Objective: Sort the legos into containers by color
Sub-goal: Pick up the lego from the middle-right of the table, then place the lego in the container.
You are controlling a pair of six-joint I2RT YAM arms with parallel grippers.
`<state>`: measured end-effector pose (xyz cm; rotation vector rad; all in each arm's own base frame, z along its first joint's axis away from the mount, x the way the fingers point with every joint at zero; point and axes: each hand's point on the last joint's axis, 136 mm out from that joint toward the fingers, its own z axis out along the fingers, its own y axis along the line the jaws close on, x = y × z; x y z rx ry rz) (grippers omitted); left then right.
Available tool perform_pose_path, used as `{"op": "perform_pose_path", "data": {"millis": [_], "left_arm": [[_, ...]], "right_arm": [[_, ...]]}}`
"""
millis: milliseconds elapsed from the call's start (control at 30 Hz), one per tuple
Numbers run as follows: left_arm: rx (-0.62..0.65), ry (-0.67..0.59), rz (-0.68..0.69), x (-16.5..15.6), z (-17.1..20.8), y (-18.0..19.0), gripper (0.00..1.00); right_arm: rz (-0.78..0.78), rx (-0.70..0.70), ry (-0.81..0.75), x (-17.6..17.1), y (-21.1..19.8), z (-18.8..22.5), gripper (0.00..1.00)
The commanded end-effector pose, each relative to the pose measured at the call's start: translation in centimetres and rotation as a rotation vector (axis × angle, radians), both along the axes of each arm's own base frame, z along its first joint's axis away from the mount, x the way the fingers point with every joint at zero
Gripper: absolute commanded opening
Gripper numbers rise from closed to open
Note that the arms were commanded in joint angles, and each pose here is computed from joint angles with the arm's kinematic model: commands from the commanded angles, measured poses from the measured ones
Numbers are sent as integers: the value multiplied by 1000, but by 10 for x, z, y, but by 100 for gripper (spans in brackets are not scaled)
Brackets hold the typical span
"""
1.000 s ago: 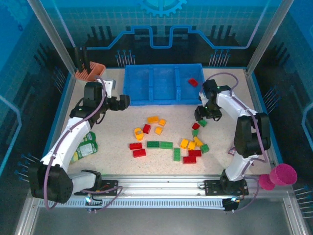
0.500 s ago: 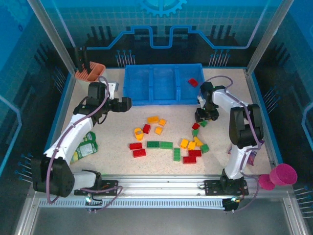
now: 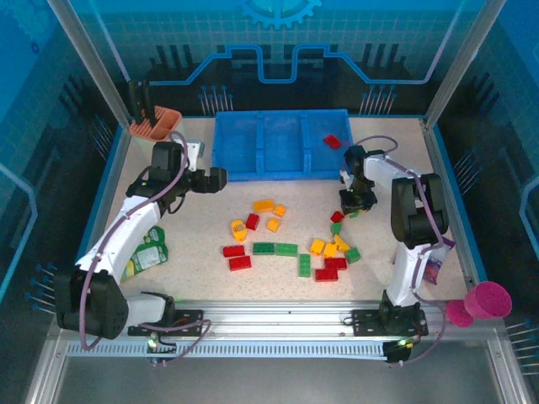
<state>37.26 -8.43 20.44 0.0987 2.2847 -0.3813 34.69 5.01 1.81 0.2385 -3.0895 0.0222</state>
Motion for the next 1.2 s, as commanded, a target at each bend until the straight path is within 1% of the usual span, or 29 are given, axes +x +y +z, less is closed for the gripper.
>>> {"op": "perform_pose_path", "data": {"millis": [0,100,233,367,500,667,767,833,967,1167], "left_arm": [[2,-19,-32,0,8,-5,99],[0,-24,-32,0,9,-5,99],[-7,-18,-39,1,9,-7,99],[-10,-22,-38,0,11,-7,99],[-2,-45,-23,0,17,-4,99],[25,-87,-5,-7,27,3,99],[38,-106,3,-10,31,6,99],[43,-111,7,-11,33,7,99],[28,-116,2,-11,33,5,99],[11,-76,-12,-7,24,0,99]], "right_arm": [[-14,30,-6,4,2,9,25],[12,38,-60,10,10,36,23],[102,26,-141,26,34,82,23],[229,29,-239,54,77,119,23],[337,58,-334,90,127,137,22],[397,101,-396,131,171,136,23],[426,96,-413,150,188,121,23],[442,90,-416,158,194,108,23],[464,122,-432,168,210,87,23],[483,129,-465,178,227,65,24]]}}
